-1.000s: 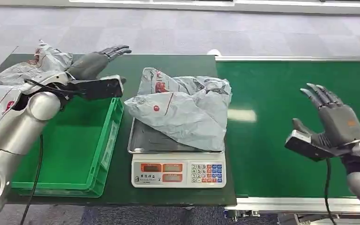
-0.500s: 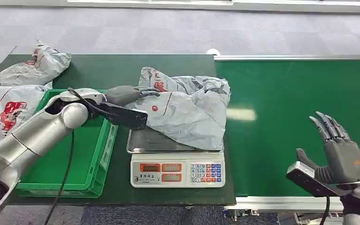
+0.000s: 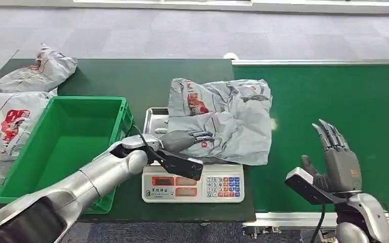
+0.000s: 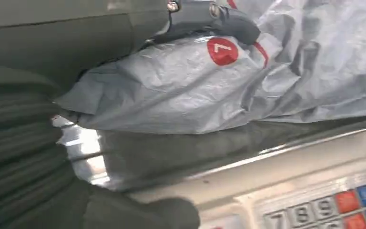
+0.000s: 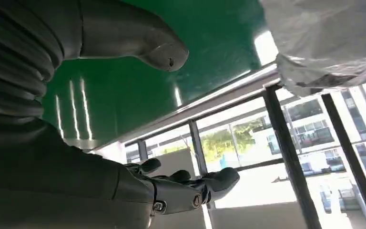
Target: Moved the parcel from conveyor to table for the left to box.
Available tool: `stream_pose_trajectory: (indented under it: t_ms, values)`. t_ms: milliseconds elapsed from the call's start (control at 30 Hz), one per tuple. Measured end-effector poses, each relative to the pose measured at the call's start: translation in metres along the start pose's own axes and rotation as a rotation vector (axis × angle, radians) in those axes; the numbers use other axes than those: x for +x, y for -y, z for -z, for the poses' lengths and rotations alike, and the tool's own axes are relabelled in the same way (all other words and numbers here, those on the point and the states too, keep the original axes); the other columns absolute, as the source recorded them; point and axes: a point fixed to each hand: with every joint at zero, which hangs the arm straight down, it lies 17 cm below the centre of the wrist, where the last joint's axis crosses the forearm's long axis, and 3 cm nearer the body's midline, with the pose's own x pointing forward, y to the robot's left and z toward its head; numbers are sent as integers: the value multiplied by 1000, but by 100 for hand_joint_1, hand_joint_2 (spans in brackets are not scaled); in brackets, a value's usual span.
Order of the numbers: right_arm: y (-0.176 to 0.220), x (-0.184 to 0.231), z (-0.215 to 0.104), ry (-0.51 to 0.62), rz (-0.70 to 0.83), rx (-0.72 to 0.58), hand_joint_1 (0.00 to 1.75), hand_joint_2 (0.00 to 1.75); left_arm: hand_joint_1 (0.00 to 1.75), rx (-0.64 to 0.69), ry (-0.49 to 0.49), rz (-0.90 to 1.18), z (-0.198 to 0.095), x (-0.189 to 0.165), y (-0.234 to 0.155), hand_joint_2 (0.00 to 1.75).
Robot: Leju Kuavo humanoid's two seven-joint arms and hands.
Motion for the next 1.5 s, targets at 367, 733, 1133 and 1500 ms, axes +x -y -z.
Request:
stream_pose_trajectory:
  t_ms: [367, 733, 1133, 1500]
  values:
    - [-18, 16, 19, 8, 55, 3, 0, 175, 175, 52, -21, 37, 15, 4, 4, 175]
    - [-25, 17, 24, 2, 77, 7, 0, 175, 175, 99, -56, 32, 8, -12, -7, 175]
    - [-28, 9, 9, -13, 97, 26, 0, 175, 175, 455, -215, 333, -68, -60, -153, 175]
    - [-26, -5, -40, -53, 75, 38, 0, 175, 175, 856, -462, 558, -280, -91, -348, 175]
